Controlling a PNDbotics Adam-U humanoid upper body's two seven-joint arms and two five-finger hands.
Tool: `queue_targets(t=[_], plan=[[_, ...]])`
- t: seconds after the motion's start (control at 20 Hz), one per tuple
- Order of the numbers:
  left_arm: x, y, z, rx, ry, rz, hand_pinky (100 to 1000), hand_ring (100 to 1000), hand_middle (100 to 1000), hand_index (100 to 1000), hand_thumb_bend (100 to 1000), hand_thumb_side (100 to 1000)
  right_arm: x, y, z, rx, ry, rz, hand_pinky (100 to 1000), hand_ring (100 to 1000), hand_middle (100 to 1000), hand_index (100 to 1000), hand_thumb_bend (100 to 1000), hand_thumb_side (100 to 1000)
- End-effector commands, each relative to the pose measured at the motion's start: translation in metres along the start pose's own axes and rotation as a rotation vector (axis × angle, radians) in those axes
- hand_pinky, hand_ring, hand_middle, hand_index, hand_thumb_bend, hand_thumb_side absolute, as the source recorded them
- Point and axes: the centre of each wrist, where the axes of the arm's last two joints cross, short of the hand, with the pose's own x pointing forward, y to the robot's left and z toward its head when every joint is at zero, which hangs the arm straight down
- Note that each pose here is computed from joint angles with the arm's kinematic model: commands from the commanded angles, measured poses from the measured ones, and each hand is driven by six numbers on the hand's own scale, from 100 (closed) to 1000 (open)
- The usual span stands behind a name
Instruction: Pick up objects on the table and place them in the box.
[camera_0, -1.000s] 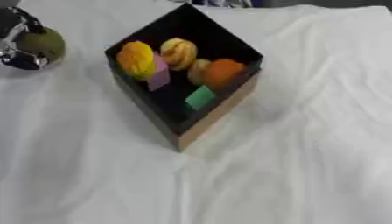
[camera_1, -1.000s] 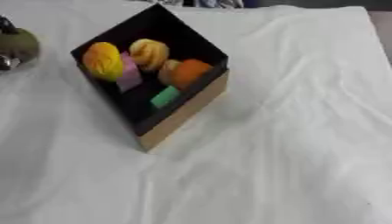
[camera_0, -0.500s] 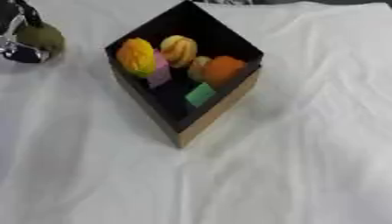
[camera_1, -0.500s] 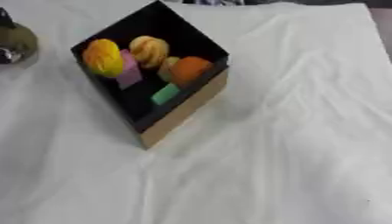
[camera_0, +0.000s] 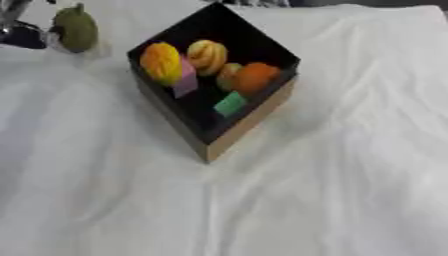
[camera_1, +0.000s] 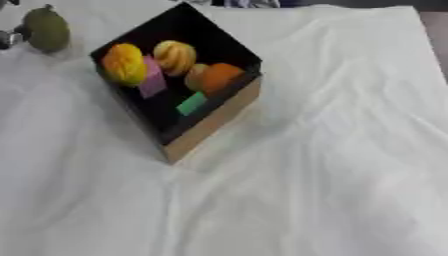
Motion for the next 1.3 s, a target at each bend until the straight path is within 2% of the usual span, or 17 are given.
queue_targets(t=[0.05,0.25,0.35,0.4,0.45,0.5,0.55,0.7,1.0,1.1,1.3], plan=[[0.008,0.034,0.001,0.036,-0.073,-0.041,611,556,553,588,594,100,0.007,-0.009,-0.006,0.002,-0.029,0.021,885,868,688,755,100,494],[0.027,0.050,0.003,0.055,-0.153,-0.060,608,563,553,592,616,100,0.007,-0.010,-0.006,0.005,-0.032,0.017,884,868,687,754,100,489],[0.031,0.054,0.005,0.062,-0.155,-0.064,628,583,569,613,600,100,0.007,-0.009,-0.006,0.007,-0.033,0.015,884,868,687,754,100,491],[0.030,0.054,0.005,0.061,-0.139,-0.058,639,594,583,633,601,100,0.007,-0.009,-0.006,0.008,-0.033,0.015,884,868,687,753,100,490],[0.029,0.053,0.005,0.053,-0.121,-0.055,663,622,607,719,625,100,0.007,-0.009,-0.006,0.009,-0.033,0.015,884,868,687,753,100,488],[0.026,0.051,0.005,0.029,-0.099,-0.057,676,638,620,748,631,100,0.007,-0.009,-0.006,0.009,-0.034,0.016,884,868,687,753,100,488],[0.023,0.048,0.005,0.000,-0.077,-0.059,719,692,657,790,626,100,0.007,-0.009,-0.006,0.008,-0.034,0.016,884,868,687,754,100,487],[0.011,0.038,0.003,-0.112,-0.012,-0.049,789,794,732,856,659,100,0.007,-0.009,-0.006,0.008,-0.034,0.017,884,868,687,754,100,492],[-0.007,0.018,-0.004,-0.251,0.040,0.010,825,843,775,872,678,100,0.006,-0.008,-0.005,0.011,-0.028,0.020,884,868,685,753,100,508],[-0.010,0.015,-0.005,-0.271,0.045,0.013,828,858,779,863,703,100,0.006,-0.007,-0.004,0.013,-0.026,0.022,885,868,685,753,100,515],[-0.014,0.008,-0.007,-0.289,0.054,0.027,839,881,772,820,683,100,0.006,-0.006,-0.004,0.014,-0.022,0.025,885,869,683,753,100,523]])
